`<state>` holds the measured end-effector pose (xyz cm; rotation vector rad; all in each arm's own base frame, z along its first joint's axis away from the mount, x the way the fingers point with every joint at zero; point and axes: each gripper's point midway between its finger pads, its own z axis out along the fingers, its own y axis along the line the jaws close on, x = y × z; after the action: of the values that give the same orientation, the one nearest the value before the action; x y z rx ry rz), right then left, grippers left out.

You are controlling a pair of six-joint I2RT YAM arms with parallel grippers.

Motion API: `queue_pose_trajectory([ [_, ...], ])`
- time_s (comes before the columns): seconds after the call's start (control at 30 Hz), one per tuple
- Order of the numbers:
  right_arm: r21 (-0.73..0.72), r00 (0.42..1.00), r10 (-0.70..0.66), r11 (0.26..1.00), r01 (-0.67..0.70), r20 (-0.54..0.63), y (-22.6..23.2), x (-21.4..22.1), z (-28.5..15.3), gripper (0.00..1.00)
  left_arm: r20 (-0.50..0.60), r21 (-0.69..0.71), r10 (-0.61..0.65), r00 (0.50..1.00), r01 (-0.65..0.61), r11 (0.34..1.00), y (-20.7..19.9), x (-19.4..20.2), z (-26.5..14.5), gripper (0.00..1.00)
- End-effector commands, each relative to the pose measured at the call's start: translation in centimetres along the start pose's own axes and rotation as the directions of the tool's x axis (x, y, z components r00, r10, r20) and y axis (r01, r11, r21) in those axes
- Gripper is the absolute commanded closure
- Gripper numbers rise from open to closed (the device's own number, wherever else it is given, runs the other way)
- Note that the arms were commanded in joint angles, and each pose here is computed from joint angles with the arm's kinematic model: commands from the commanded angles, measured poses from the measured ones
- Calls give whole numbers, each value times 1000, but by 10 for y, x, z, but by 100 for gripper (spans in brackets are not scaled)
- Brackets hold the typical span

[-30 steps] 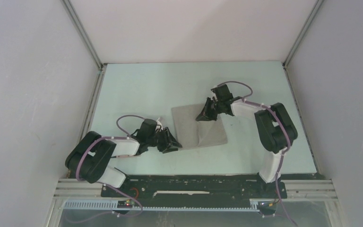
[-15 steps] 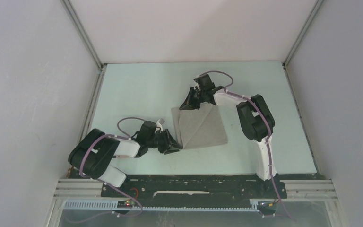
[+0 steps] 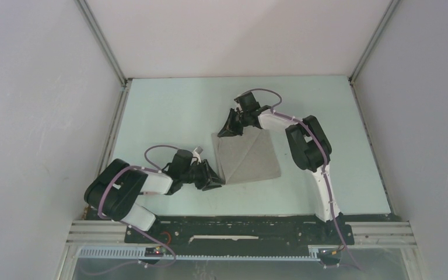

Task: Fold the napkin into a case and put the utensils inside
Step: Fold the top corner of the square-folded napkin at the center of the board.

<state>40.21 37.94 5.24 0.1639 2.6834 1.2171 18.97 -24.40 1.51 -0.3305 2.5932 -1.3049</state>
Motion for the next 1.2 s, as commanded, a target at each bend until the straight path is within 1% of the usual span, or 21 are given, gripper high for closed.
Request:
queue_pose_trajectory([
  [0.0, -17, 1000, -17, 1000, 17, -3, 10, -3, 2, 100, -24, -184, -48, 999, 43, 982, 52, 19, -6, 60],
  [0.8, -5, 1000, -24, 1000, 24, -20, 13, -9, 18, 100, -11, -183, -38, 999, 35, 982, 51, 18, -10, 58],
  [0.9, 4, 999, -21, 1000, 21, -24, 10, -8, 20, 98, -11, -184, -38, 999, 35, 982, 52, 19, -10, 58],
  [1.0, 4, 999, -22, 1000, 22, -25, 11, -8, 21, 94, -9, -184, -35, 999, 33, 982, 52, 19, -11, 58],
  [1.07, 6, 999, -24, 1000, 24, -26, 11, -8, 20, 88, -7, -187, -35, 999, 33, 982, 52, 19, -12, 58],
  [1.17, 0, 999, -38, 999, 38, -23, 16, -10, 15, 76, 9, -191, -21, 1000, 23, 981, 51, 16, -16, 55],
])
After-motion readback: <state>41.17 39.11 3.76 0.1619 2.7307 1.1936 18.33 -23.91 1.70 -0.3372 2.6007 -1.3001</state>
